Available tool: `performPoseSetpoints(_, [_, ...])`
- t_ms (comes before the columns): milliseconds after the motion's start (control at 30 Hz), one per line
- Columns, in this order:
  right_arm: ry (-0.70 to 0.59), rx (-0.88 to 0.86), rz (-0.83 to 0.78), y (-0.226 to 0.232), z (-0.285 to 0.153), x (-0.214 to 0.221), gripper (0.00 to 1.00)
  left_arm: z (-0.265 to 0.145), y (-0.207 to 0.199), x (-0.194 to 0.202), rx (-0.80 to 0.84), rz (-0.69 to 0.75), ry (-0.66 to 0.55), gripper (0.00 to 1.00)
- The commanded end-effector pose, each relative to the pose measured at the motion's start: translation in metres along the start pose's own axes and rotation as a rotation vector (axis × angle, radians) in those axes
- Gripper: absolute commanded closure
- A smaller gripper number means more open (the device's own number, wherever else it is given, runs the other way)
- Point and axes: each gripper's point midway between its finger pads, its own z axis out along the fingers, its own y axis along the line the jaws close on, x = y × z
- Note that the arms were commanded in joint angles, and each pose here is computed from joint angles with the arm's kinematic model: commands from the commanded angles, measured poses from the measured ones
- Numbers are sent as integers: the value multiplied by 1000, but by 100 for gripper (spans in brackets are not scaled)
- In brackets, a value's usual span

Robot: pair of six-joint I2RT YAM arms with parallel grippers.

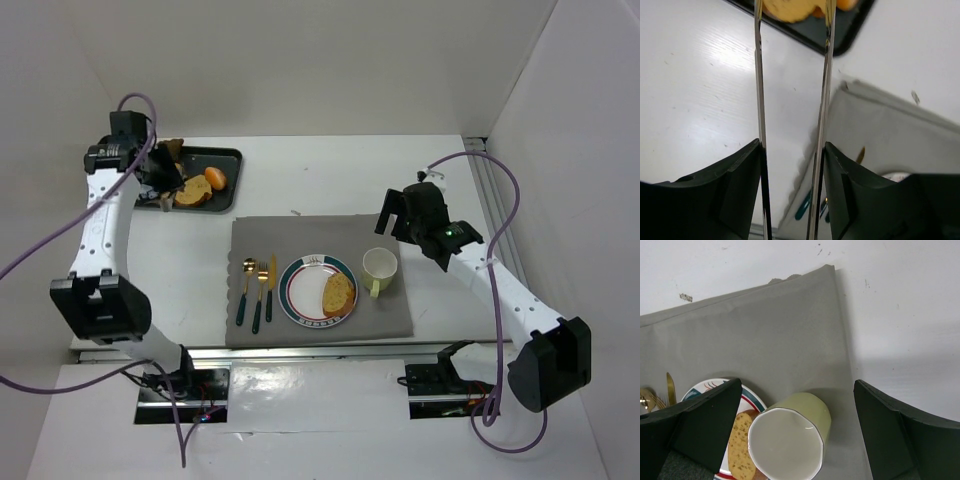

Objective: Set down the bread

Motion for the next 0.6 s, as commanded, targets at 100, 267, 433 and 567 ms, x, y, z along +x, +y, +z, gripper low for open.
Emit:
performPoseSetpoints(100, [-20,-26,11,10,9,-4,0,45,31,-47,64,-233,-2,40])
performPoseSetpoints(267, [4,-22,5,11,17,2,0,65,51,-74,83,-332,-28,41])
performPoseSetpoints(433, [29,-6,-11,8,24,9,0,85,64,-82,95,-405,-11,40])
performPoseSetpoints(567, [57,-11,-16,10,29,16,0,106,69,-85,131,-452,12,40])
